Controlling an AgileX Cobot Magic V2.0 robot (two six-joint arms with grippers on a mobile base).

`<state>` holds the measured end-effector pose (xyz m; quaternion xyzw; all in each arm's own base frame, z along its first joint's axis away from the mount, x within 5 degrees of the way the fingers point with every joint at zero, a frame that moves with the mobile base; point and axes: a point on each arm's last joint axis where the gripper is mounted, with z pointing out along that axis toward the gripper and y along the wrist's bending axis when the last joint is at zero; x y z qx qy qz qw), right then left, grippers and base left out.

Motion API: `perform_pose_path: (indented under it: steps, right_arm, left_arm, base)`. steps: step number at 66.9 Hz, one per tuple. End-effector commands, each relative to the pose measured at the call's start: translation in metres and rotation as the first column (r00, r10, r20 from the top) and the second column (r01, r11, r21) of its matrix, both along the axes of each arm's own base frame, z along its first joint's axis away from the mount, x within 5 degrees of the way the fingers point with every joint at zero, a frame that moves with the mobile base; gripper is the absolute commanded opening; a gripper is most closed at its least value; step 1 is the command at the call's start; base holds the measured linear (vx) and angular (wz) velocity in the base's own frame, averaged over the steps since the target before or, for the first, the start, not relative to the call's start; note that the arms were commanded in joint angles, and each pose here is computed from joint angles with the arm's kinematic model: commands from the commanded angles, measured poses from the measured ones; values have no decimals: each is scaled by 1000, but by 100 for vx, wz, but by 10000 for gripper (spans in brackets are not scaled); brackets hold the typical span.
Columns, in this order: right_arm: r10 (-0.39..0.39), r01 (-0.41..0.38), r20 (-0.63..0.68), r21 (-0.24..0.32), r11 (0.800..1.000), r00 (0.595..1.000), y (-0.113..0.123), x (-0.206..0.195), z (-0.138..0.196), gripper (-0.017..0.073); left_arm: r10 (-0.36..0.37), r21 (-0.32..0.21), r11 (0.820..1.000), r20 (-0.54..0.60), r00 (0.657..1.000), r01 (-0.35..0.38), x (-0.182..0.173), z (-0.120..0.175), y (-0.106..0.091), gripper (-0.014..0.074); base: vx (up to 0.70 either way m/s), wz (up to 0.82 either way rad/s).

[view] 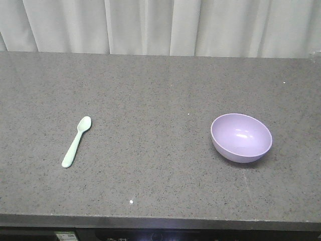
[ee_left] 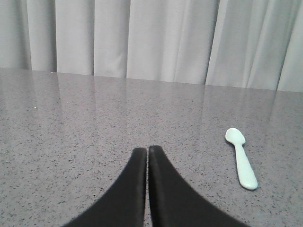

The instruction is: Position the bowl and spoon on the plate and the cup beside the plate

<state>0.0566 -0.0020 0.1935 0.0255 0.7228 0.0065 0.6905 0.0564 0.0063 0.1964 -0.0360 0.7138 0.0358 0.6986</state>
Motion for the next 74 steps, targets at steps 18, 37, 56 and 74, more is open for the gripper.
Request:
perform_pose_path:
  steps: [18, 37, 56, 74]
  right_arm:
    - [9, -8, 67, -21, 1000, 998, 1, 0, 4, -1]
    - [9, -8, 67, -21, 1000, 998, 1, 0, 4, -1]
    - [9, -8, 67, -21, 1000, 998, 1, 0, 4, -1]
    - [9, -8, 67, -21, 1000, 998, 1, 0, 4, -1]
  left_arm:
    - [-14, -6, 1000, 71, 997, 15, 0, 1, -1, -6]
    - [-14, -6, 1000, 71, 997, 15, 0, 1, -1, -6]
    - [-14, -6, 1000, 71, 997, 15, 0, 1, -1, -6]
    - [-14, -6, 1000, 71, 997, 15, 0, 1, -1, -6]
  base:
    - [1, 0]
    - [0, 0]
    - [0, 0]
    - [1, 0]
